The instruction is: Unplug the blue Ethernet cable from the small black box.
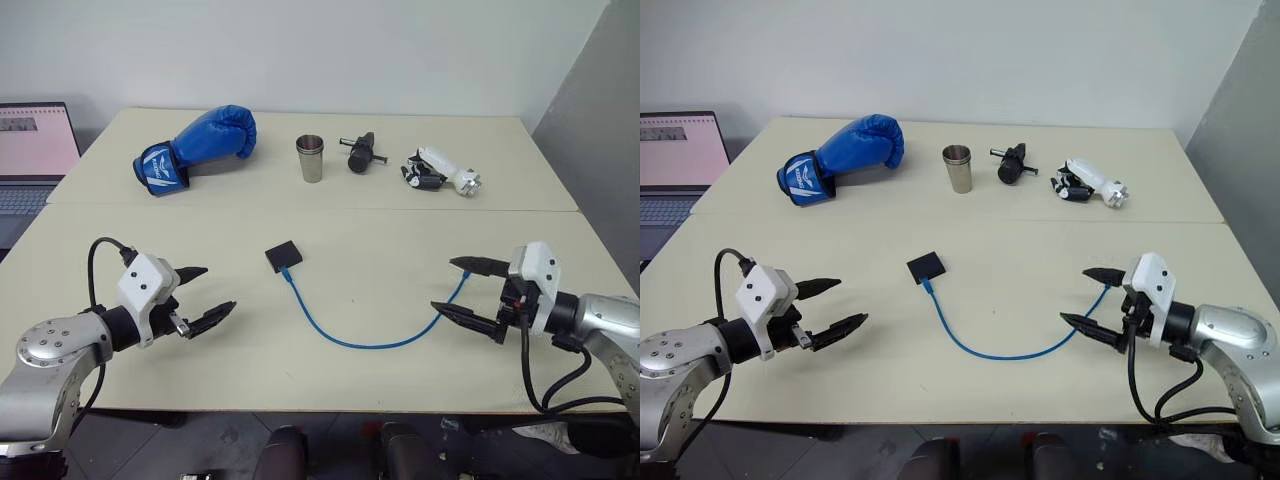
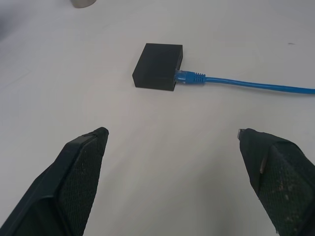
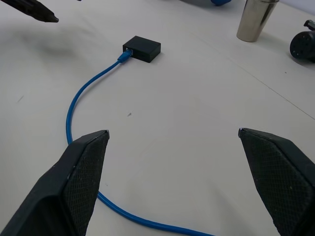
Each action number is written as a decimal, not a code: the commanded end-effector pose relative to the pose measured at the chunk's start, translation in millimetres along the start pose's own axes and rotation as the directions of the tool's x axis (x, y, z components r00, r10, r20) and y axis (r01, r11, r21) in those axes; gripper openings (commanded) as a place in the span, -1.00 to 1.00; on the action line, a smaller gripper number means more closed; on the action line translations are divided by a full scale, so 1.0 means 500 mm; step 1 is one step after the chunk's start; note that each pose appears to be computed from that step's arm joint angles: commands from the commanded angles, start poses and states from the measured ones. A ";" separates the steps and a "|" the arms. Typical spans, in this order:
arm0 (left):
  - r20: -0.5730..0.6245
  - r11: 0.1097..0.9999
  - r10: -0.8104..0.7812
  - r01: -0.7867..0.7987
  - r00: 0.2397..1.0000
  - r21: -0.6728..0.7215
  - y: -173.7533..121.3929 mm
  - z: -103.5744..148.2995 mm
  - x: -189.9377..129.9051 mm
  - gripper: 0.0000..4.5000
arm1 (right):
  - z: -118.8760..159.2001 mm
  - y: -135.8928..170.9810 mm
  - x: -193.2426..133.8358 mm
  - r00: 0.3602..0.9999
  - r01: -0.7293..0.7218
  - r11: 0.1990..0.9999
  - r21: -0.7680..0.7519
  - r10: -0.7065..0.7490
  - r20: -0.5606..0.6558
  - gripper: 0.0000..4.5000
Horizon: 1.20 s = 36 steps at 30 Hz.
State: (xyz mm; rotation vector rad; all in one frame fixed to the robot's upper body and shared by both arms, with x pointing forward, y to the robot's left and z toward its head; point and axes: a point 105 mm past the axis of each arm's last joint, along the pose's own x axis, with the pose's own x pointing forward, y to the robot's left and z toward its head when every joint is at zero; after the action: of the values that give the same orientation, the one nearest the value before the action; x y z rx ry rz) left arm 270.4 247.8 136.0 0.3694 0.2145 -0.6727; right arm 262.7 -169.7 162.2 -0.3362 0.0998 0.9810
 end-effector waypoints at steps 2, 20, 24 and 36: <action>0.028 0.999 -0.010 0.009 1.000 0.038 -0.004 0.021 -0.001 1.00 | 0.025 -0.002 -0.006 1.000 0.001 0.999 -0.053 0.001 0.028 0.98; -0.004 0.999 -0.005 0.005 1.000 0.053 -0.004 0.000 -0.017 1.00 | 0.028 0.019 0.020 0.997 -0.068 0.996 -0.053 0.070 0.035 0.98; 0.005 0.999 -0.028 0.027 1.000 0.041 -0.010 -0.002 -0.024 1.00 | 0.033 0.034 0.049 0.992 -0.110 0.993 -0.049 0.112 0.058 0.98; -0.108 0.989 -0.137 0.142 0.985 0.033 0.006 -0.040 -0.067 1.00 | 0.051 0.109 0.298 0.987 -0.126 0.992 -0.032 0.128 0.099 0.98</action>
State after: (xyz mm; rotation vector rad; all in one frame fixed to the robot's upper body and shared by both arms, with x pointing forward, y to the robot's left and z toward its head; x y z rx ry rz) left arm 245.9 267.5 120.1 0.3956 0.3373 -0.7943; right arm 292.8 -34.6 140.3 -0.2834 0.0199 1.1439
